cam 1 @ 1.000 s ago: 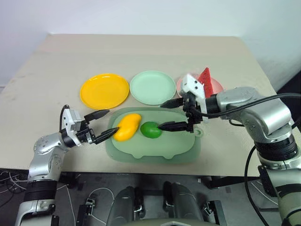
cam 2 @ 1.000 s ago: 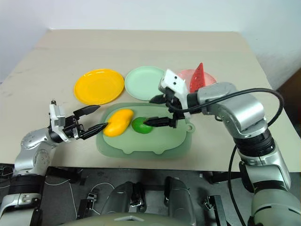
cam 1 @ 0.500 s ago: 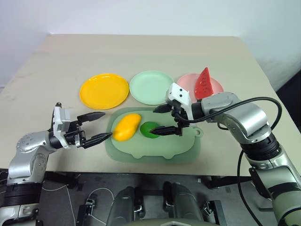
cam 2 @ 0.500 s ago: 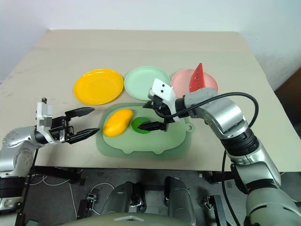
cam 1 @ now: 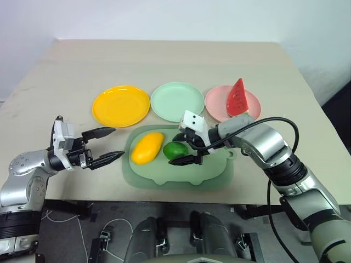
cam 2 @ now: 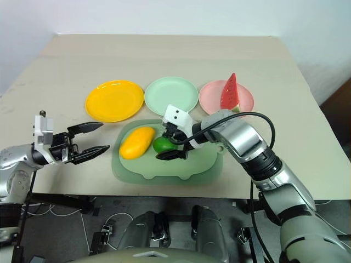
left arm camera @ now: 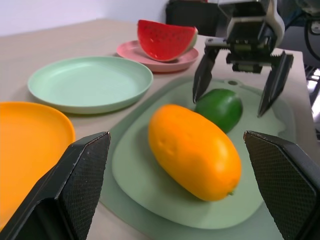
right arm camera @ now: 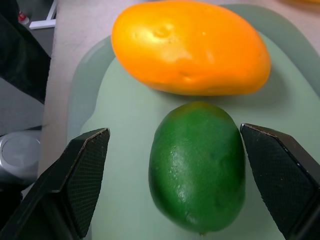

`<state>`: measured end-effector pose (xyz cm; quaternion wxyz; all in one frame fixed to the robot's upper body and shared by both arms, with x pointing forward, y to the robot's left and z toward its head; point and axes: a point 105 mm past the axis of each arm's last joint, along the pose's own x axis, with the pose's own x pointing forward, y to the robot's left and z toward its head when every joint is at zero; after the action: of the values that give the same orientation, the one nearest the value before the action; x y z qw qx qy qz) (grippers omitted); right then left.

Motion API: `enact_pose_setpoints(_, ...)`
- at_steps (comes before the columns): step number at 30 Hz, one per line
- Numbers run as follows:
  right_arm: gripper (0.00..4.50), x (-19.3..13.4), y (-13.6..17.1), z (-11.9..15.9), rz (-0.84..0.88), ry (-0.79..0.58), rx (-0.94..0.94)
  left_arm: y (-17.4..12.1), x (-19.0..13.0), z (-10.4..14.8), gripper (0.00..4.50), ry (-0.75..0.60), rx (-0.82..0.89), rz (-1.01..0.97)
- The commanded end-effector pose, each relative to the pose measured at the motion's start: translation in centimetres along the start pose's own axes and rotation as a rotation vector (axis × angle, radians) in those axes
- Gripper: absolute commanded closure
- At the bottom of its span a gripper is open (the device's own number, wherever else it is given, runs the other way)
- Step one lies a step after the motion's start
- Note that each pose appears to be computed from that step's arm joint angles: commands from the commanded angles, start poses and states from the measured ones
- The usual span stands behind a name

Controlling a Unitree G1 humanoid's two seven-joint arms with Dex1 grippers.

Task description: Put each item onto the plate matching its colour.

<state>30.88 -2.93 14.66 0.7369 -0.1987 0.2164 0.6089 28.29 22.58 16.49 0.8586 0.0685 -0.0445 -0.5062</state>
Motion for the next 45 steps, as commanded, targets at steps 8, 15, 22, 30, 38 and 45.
enact_pose_setpoints(8,1.0,0.2,-0.9,0.9,-0.048,-0.004,-0.056,1.0,0.0,1.0,0.0,-0.033,0.05,0.055)
enact_pose_setpoints(15,1.86,-0.6,-0.4,1.2,-0.021,-0.007,-0.061,1.0,0.3,1.0,0.0,-0.041,0.034,0.052)
enact_pose_setpoints(22,1.87,-4.6,-1.3,5.6,-0.086,-0.138,-0.125,0.6,0.3,0.7,0.0,-0.059,0.007,0.071)
enact_pose_setpoints(30,1.87,-5.3,-8.4,9.0,-0.318,-0.256,-0.045,0.5,0.3,0.5,0.0,-0.066,0.011,0.093)
enact_pose_setpoints(38,1.87,-1.7,-14.1,8.5,-0.515,-0.236,0.09,0.3,0.2,0.6,0.0,-0.075,0.015,0.116)
enact_pose_setpoints(45,1.87,0.9,-14.4,6.2,-0.564,-0.154,0.128,0.1,-0.1,0.8,0.0,-0.072,0.026,0.133)
